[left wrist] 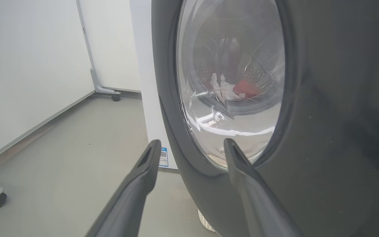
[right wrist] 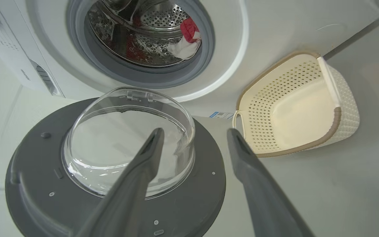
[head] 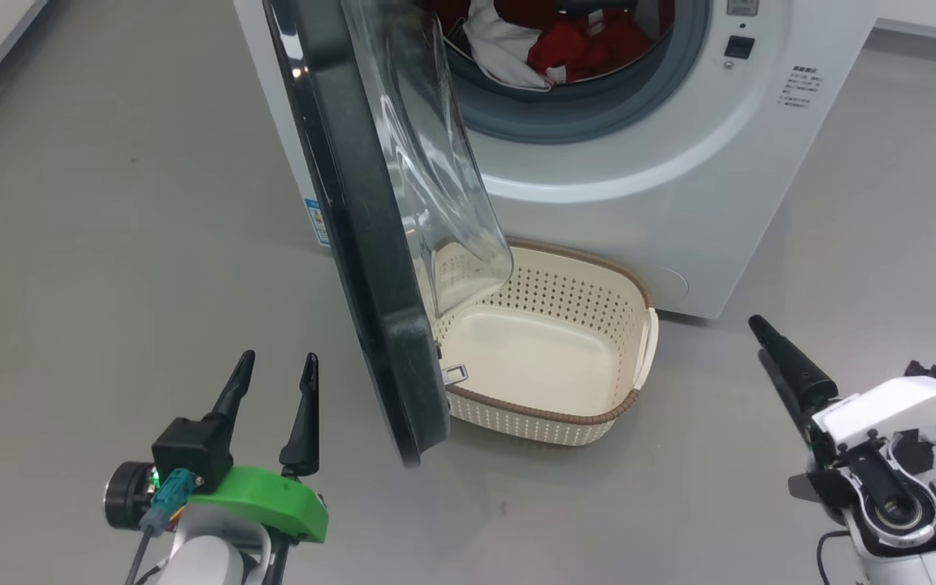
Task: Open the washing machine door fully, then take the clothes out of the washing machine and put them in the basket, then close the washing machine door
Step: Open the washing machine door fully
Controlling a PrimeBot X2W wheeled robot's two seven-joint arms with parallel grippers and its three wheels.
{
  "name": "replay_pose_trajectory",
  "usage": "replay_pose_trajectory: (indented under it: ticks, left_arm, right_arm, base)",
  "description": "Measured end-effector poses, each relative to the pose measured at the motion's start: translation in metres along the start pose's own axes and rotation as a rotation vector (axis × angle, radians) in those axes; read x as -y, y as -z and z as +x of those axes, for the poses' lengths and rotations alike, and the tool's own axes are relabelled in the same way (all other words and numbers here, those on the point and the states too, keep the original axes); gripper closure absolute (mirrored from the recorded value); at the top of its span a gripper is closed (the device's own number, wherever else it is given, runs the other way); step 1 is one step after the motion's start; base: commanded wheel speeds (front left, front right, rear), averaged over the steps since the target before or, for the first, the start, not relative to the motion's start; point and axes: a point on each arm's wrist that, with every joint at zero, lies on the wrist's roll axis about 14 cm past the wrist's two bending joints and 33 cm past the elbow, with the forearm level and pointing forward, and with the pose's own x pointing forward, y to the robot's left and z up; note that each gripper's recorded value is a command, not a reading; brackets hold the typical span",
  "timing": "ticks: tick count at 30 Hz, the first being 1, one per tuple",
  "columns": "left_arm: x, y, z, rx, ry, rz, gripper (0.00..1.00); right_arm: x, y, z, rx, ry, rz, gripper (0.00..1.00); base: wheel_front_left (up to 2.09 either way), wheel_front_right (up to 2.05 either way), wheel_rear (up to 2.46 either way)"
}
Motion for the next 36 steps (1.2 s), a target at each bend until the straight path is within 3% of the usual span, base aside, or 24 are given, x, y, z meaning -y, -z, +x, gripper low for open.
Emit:
replay_pose_trajectory:
  ticks: [7,13,22,29,36]
  left_arm:
    - [0.007,0.0,0.0,0.001,0.025,0.001,0.0]
    - [0.01,0.001,0.001,-0.002,0.041,-0.001,0.0]
    - [0.01,0.003,0.001,-0.006,0.04,-0.001,0.0]
    - [0.009,0.002,0.001,-0.004,0.038,-0.002,0.0]
    - [0.007,0.001,0.0,0.0,0.033,-0.003,0.0]
  right_arm:
    - [0.014,-0.027,-0.029,0.143,0.097,-0.32,0.0]
    - [0.031,-0.055,-0.059,0.289,0.18,-0.526,0.0]
    - [0.007,-0.104,-0.086,0.517,0.219,-0.955,0.0]
    - [0.007,-0.089,-0.085,0.461,0.257,-1.173,0.0]
    - [0.025,-0.06,-0.088,0.378,0.302,-1.248,0.0]
  base:
    - [0.0,0.0,0.0]
    - [0.0,0.0,0.0]
    - [0.0,0.0,0.0]
    - [0.0,0.0,0.0]
    - [0.0,0.0,0.0]
